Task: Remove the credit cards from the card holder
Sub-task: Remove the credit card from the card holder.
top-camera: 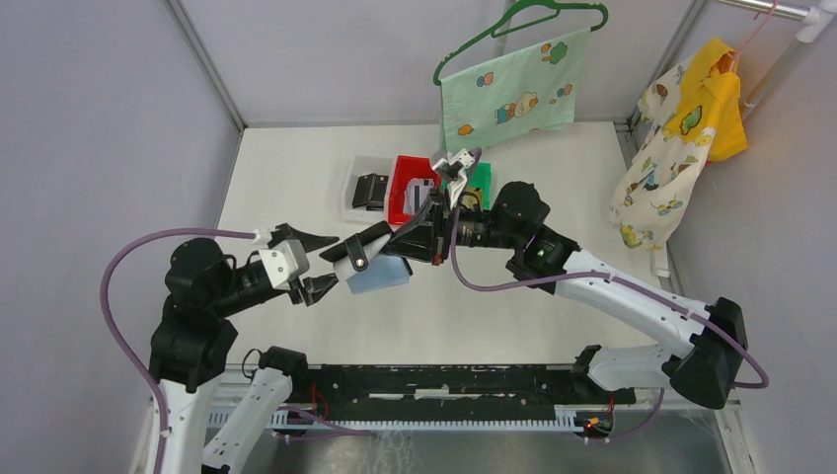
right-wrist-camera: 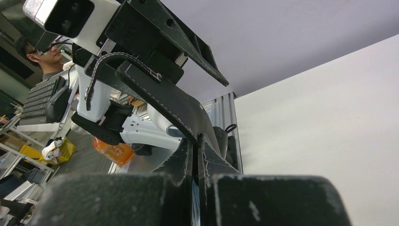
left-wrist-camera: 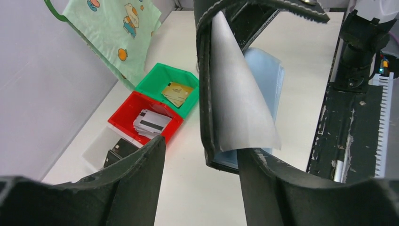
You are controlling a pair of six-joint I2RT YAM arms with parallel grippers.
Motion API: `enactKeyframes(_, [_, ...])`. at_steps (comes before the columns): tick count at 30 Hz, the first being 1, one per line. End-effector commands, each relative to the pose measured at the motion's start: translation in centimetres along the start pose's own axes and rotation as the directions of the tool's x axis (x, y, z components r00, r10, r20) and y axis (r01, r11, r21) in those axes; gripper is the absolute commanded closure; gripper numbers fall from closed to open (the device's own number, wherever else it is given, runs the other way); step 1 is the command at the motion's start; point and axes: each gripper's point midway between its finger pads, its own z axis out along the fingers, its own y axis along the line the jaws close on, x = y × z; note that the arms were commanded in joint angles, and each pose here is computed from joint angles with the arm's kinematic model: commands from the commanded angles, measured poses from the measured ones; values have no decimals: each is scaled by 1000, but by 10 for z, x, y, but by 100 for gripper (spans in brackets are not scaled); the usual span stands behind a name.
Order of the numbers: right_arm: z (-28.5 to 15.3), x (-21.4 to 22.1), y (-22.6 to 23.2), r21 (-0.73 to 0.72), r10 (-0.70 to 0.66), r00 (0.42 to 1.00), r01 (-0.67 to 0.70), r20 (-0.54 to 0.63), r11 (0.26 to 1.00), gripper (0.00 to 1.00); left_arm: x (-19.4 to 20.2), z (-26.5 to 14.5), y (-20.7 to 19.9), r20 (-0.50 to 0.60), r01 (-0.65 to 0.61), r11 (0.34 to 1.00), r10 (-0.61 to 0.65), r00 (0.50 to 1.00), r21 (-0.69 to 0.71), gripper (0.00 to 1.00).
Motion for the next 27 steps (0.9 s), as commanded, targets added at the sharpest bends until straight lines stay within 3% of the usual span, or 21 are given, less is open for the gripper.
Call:
enactKeyframes(1, [4,-29,31,-113,-50,997,57,65,992,99,-22,8,5,84,58,998,-59,995,12,40])
enactKeyframes(6, [6,-21,30,-113,-39,998,45,49,993,98,-37,13,-1,123,218,973,-227,966,78,55])
enactKeyframes(12, [6,-23,32,-118,-45,997,52,57,992,94,-46,18,-1,141,349,930,-363,921,113,85])
enactKeyframes(14, [5,-22,33,-124,-46,997,52,56,991,82,-47,20,1,146,397,911,-410,900,114,92])
enactKeyframes(16, [2,-19,34,-128,-51,997,57,56,990,57,-48,22,5,154,446,890,-457,876,99,98])
enactKeyframes(18, [-1,-15,32,-117,-62,996,68,58,991,43,-49,24,12,167,500,862,-506,846,76,98])
enactKeyframes(20, [-6,-13,30,-99,-74,995,80,61,992,36,-53,26,14,182,547,833,-552,814,82,98])
enactKeyframes(27, [-30,11,23,-66,-98,993,102,57,993,36,-72,30,21,205,693,709,-703,681,127,98])
